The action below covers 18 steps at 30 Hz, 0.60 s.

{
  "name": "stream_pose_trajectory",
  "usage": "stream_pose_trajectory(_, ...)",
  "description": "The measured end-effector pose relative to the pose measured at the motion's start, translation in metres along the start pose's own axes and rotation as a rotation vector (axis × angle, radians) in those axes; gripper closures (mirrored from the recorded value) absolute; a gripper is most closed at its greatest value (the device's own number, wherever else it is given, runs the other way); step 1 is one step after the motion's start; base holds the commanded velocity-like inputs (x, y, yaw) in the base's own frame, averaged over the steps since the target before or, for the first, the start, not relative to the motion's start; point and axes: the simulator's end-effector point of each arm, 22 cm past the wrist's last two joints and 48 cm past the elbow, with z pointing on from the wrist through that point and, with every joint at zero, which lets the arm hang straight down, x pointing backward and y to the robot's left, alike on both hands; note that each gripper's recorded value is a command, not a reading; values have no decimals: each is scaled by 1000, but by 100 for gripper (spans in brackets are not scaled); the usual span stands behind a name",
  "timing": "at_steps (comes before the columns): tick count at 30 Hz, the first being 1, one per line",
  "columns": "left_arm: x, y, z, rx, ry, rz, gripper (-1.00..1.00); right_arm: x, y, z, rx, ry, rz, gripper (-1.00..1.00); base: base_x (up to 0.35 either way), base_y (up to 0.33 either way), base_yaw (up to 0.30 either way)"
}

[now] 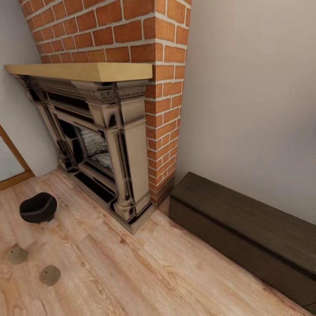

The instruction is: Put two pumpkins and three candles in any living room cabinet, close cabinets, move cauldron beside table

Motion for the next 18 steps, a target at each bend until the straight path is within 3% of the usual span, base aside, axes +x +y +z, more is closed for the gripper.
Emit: stream_pose_trajectory(18, -9, 0, 0, 0, -23, -2, -100, -7, 0, 0, 0, -18, -1, -100, 30, 0, -272)
